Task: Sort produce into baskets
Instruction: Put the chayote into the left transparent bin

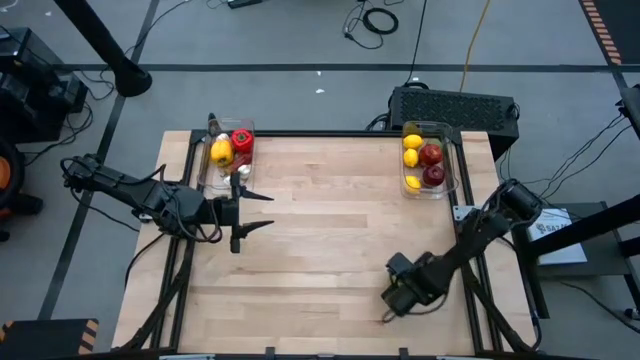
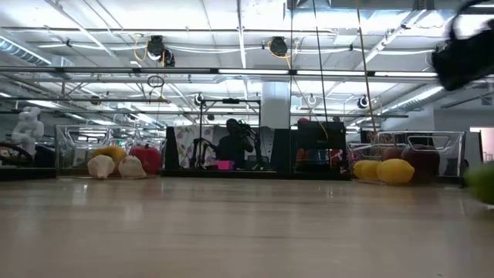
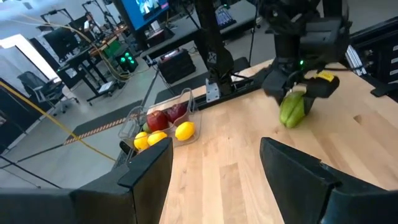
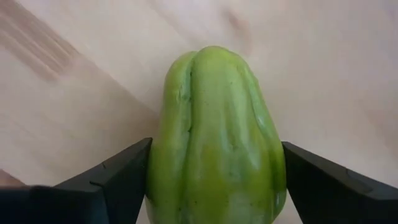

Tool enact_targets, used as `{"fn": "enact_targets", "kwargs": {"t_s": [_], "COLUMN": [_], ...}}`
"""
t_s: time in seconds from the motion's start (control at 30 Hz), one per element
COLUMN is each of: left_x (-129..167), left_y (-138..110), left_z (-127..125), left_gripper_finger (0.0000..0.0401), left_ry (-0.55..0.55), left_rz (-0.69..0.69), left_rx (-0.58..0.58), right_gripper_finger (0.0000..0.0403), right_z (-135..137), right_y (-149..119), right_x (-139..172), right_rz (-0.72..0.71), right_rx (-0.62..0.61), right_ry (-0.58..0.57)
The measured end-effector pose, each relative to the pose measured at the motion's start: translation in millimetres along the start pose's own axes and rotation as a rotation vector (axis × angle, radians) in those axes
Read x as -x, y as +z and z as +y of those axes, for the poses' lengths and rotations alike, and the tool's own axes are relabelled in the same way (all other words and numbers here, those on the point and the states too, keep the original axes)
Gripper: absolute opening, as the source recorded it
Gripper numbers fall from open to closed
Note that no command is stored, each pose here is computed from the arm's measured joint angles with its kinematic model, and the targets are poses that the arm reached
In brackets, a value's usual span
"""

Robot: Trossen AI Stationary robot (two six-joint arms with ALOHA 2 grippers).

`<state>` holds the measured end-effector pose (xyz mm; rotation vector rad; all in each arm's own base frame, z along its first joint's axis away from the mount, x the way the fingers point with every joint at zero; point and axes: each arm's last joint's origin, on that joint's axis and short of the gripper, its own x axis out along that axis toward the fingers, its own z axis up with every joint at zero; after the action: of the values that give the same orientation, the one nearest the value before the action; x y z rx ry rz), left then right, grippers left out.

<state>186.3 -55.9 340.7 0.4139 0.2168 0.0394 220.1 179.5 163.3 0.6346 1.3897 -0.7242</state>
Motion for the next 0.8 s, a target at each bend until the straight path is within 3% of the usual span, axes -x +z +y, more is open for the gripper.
{"fn": "enact_targets", "kwargs": {"t_s": [0.13,0.43,0.6,0.7,0.8], "left_x": [-0.4,-15.2,-23.4,-24.6,-24.1], "left_y": [-0.2,-6.7,-10.1,-8.0,-7.4], "left_z": [0.8,-2.1,-6.7,-4.4,-3.8], "left_gripper_finger": [0.0248,0.0248,0.0248,0.0252,0.0262], "left_ry": [0.004,0.01,0.002,0.088,0.103], "left_rz": [0.002,0.061,0.091,0.085,0.081], "left_rx": [-0.006,-0.033,-0.042,0.078,0.098], "right_gripper_finger": [0.0322,0.0322,0.0322,0.0322,0.0322], "right_z": [8.0,31.4,37.6,39.5,41.8], "right_y": [29.9,94.8,130.1,153.7,175.5], "right_x": [-1.9,3.4,22.1,40.9,64.5], "right_rz": [-0.067,-0.316,-0.46,-0.545,-0.643], "right_rx": [0.091,0.433,0.594,0.659,0.713], "right_ry": [0.083,0.357,0.394,0.386,0.386]}}
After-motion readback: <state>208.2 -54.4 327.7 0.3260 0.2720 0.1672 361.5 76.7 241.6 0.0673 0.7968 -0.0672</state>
